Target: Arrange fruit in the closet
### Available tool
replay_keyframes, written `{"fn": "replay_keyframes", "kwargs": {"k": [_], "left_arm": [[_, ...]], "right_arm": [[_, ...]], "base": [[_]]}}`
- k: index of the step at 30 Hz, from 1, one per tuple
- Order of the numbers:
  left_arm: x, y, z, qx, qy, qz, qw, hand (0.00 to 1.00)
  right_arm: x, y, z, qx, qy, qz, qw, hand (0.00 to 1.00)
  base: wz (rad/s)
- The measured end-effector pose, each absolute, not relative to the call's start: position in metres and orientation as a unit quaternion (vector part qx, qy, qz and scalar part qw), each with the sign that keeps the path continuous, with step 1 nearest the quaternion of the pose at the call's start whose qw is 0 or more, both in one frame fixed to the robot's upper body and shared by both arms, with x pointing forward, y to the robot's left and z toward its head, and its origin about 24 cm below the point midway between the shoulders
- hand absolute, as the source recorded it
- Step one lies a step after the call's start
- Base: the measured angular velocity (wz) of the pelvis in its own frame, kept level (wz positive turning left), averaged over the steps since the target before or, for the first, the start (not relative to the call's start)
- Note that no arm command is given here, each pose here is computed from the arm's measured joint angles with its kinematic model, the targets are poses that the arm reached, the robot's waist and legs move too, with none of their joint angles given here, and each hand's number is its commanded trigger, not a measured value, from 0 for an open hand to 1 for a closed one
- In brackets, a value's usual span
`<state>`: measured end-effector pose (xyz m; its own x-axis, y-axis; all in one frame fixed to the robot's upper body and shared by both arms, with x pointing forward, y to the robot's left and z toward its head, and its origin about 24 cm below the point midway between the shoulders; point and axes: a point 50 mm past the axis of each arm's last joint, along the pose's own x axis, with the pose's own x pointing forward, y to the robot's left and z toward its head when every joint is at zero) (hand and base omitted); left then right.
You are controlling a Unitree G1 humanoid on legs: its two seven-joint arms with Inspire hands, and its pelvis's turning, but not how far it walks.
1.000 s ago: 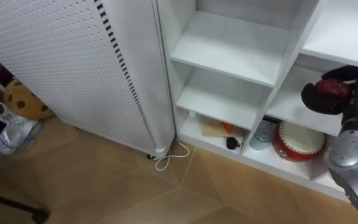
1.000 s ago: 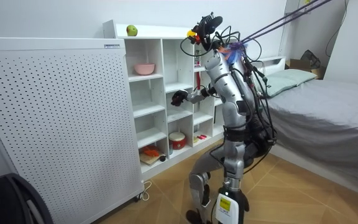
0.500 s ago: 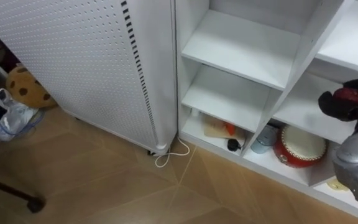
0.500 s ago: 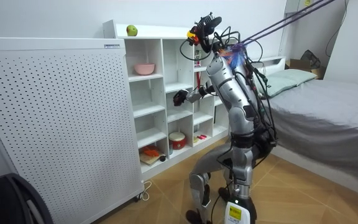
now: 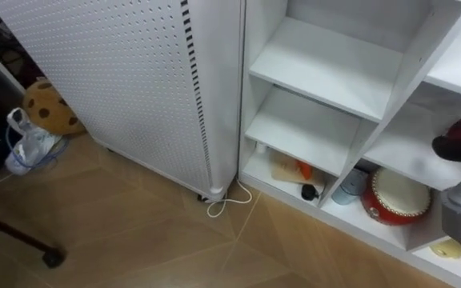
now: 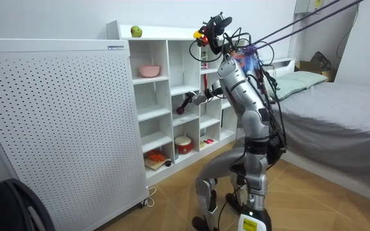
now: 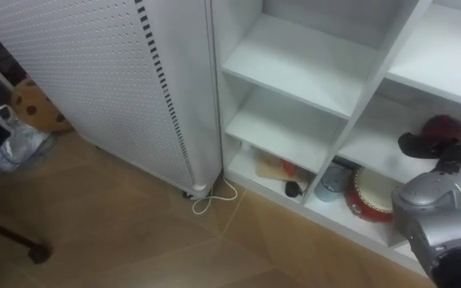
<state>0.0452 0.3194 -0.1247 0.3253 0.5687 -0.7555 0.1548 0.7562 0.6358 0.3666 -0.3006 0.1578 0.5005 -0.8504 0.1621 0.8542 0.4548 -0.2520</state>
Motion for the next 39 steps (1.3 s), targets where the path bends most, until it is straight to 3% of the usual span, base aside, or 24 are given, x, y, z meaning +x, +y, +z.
{"fn": "replay_keyframes", "kwargs": {"k": [17,25,33,39], "left_arm": [[0.037,0.320,-0.124,0.322,0.567,0.136,0.746,0.00],[0.035,0.318,-0.125,0.311,0.574,0.120,0.748,0.00],[0.038,0.301,-0.133,0.275,0.573,0.090,0.767,0.00],[0.031,0.291,-0.140,0.253,0.584,0.072,0.768,0.00]], "right_arm": [[0.362,-0.313,0.157,-0.126,0.002,-0.515,0.848,0.00],[0.359,-0.314,0.136,-0.157,0.028,-0.452,0.878,0.00],[0.330,-0.304,0.074,-0.315,0.051,-0.294,0.901,0.00],[0.251,-0.289,-0.029,-0.367,0.199,-0.134,0.899,0.00]], "base": [[0.00],[-0.05],[-0.10],[-0.08]]}}
